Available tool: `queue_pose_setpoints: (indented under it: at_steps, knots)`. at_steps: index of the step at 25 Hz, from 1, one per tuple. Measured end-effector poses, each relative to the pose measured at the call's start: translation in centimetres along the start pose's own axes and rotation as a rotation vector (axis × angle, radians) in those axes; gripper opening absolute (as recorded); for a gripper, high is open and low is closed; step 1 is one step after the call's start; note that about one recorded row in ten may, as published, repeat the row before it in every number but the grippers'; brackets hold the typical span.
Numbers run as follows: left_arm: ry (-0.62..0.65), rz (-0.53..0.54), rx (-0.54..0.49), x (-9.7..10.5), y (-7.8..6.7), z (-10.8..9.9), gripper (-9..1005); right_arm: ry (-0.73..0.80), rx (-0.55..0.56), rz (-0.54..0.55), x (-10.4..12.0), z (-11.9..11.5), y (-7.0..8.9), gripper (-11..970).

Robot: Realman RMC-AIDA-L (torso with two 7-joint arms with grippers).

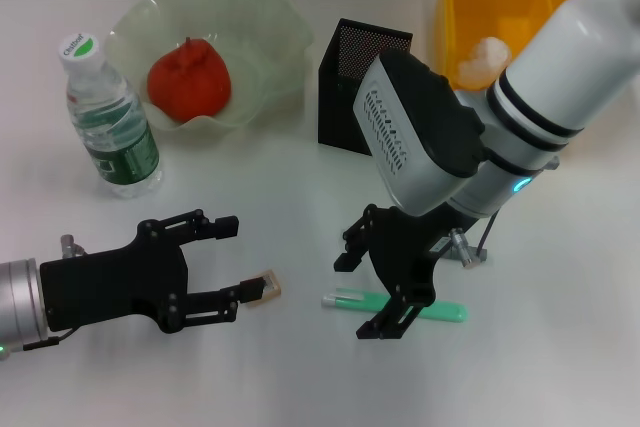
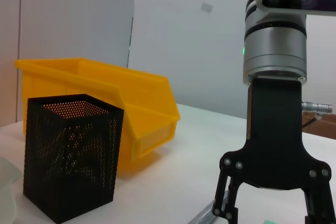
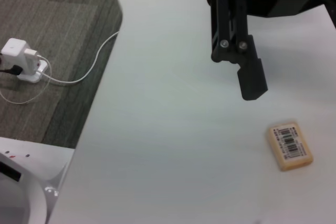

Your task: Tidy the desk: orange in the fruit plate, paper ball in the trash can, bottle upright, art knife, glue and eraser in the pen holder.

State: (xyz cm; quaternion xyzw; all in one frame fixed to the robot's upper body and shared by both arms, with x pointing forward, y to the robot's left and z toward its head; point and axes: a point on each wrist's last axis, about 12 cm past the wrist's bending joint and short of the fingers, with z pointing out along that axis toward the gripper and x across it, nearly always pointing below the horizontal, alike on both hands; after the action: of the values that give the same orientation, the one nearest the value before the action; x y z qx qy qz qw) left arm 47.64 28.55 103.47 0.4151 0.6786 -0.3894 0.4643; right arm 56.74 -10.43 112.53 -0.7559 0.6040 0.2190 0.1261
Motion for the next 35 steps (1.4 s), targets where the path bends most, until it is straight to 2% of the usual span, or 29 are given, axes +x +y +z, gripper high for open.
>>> queue_pose_setpoints:
  at_steps: [8, 13, 19, 35]
  knots:
    - [0.001, 0.002, -0.002, 0.0, 0.0, 0.0, 809, -0.018, 0.014, 0.024, 0.3, 0.5, -0.1, 774]
    - [0.001, 0.003, -0.001, 0.0, 0.1, 0.0, 809, -0.018, 0.033, 0.038, 0.6, 0.9, -0.4, 585]
    - [0.0, 0.005, -0.004, -0.1, 0.1, 0.0, 808, -0.04, 0.037, 0.054, 0.7, 1.1, -0.4, 464]
    - [-0.001, 0.009, -0.004, -0.2, 0.3, 0.1, 809, -0.028, 0.035, 0.06, 0.9, 2.0, -0.4, 382]
